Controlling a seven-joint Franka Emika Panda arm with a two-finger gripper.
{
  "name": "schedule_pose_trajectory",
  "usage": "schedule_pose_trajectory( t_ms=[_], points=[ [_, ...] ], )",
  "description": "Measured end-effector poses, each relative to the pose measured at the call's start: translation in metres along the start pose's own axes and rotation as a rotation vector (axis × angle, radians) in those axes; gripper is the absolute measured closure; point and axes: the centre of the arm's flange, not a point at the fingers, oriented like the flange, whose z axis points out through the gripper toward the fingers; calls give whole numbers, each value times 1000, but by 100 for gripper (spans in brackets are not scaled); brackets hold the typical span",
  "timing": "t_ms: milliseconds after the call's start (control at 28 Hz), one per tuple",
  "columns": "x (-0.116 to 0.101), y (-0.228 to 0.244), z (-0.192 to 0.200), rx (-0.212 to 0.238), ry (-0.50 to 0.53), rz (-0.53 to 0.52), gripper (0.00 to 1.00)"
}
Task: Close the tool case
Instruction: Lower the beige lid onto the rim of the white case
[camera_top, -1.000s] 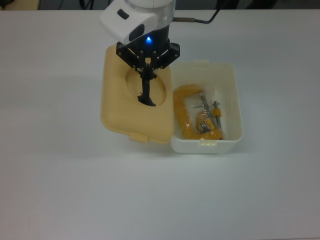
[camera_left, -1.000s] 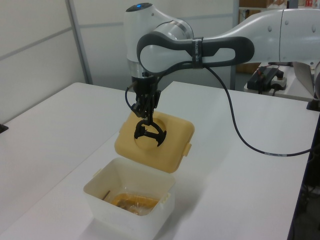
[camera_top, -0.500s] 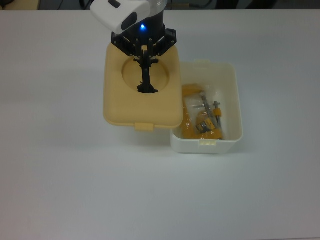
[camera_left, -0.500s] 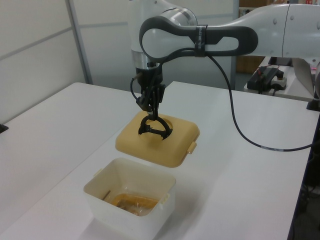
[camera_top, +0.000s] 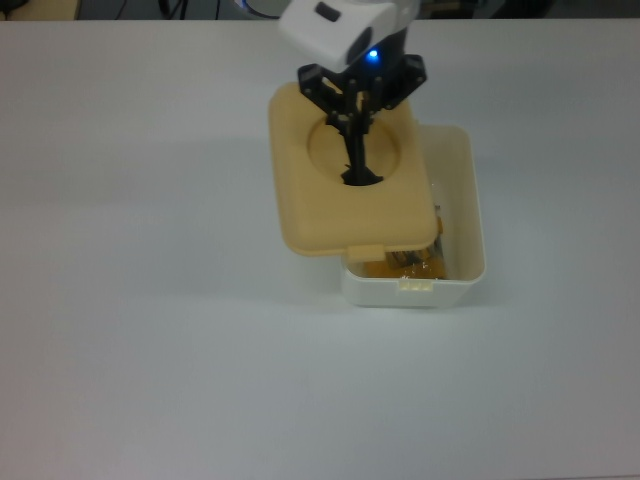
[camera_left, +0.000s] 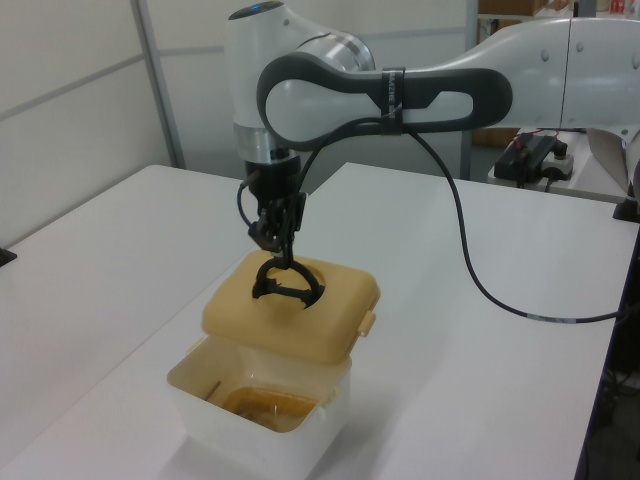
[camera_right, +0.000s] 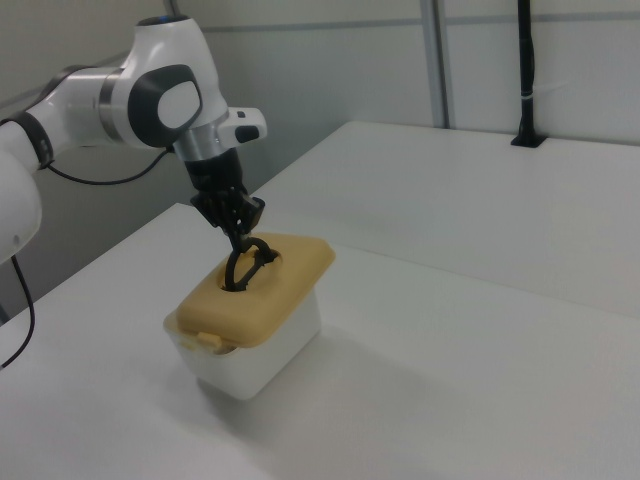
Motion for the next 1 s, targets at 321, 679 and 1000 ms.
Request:
schedule_pose_trajectory(
  t_ms=[321,679,1000],
  points=[
    [5,-19,10,-1,7,2,89],
    [15,-28,33,-22,1,20,89],
    [20,-45,57,-58,-13,17,89]
  ],
)
